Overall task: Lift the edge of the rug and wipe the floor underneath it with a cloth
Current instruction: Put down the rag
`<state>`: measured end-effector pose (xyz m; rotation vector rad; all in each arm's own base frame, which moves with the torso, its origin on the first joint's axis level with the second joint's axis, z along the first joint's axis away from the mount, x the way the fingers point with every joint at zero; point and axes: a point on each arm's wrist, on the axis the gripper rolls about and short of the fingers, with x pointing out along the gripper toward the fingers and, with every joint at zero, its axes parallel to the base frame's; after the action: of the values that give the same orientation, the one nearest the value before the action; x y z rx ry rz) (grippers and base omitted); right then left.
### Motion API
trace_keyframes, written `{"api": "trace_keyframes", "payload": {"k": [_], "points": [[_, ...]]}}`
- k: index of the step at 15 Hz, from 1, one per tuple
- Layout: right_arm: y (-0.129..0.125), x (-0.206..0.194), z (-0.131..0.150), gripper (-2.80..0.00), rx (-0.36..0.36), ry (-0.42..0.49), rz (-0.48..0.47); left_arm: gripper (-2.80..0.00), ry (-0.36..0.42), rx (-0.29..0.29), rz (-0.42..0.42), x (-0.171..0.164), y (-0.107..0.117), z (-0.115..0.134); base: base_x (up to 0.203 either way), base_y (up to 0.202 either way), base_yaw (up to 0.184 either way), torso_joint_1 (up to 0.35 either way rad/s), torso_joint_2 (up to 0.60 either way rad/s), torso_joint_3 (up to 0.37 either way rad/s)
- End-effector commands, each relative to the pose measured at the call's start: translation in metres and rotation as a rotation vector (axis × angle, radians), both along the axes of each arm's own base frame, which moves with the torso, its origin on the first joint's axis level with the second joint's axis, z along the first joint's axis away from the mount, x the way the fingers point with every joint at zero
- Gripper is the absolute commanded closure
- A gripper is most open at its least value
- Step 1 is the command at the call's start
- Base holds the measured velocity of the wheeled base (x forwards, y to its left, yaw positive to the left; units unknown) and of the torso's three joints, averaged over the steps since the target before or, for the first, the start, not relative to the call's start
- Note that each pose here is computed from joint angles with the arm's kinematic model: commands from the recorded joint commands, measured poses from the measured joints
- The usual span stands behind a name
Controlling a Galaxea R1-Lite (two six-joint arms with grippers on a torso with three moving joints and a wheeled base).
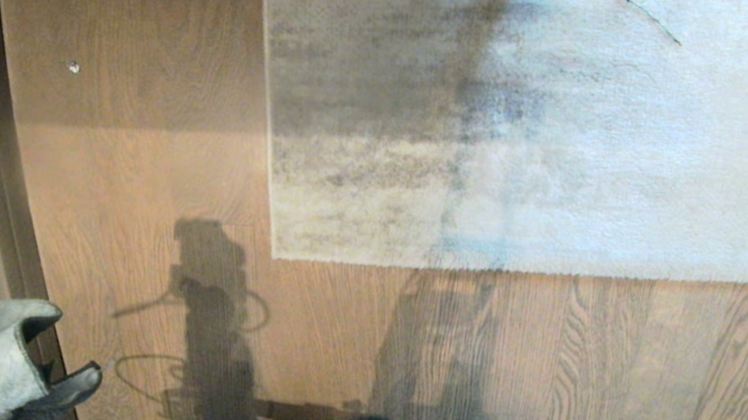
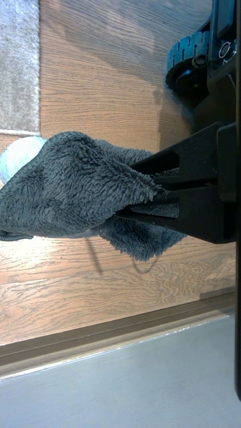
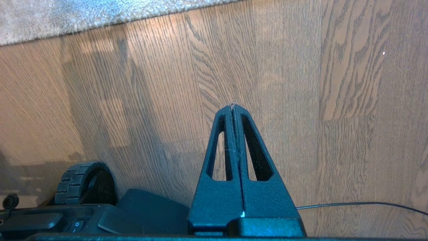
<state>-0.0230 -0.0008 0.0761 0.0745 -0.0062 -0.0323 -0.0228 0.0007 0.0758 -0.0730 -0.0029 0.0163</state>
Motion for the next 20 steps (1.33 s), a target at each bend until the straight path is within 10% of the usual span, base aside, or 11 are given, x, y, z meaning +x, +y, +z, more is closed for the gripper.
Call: {"api": "trace_keyframes", "payload": {"k": [1, 20], "points": [[0.0000, 0.0002, 0.0001, 0.00, -0.001, 0.002, -0.001, 0.00, -0.001, -0.001, 0.000, 0.0000, 0.0000, 0.0000, 0.000, 0.000, 0.000, 0.000, 0.00, 0.000], [0.0000, 0.0002, 0.0001, 0.00, 0.001, 0.002, 0.000, 0.00, -0.001, -0.001, 0.000, 0.0000, 0.0000, 0.0000, 0.000, 0.000, 0.000, 0.000, 0.00, 0.000]]}}
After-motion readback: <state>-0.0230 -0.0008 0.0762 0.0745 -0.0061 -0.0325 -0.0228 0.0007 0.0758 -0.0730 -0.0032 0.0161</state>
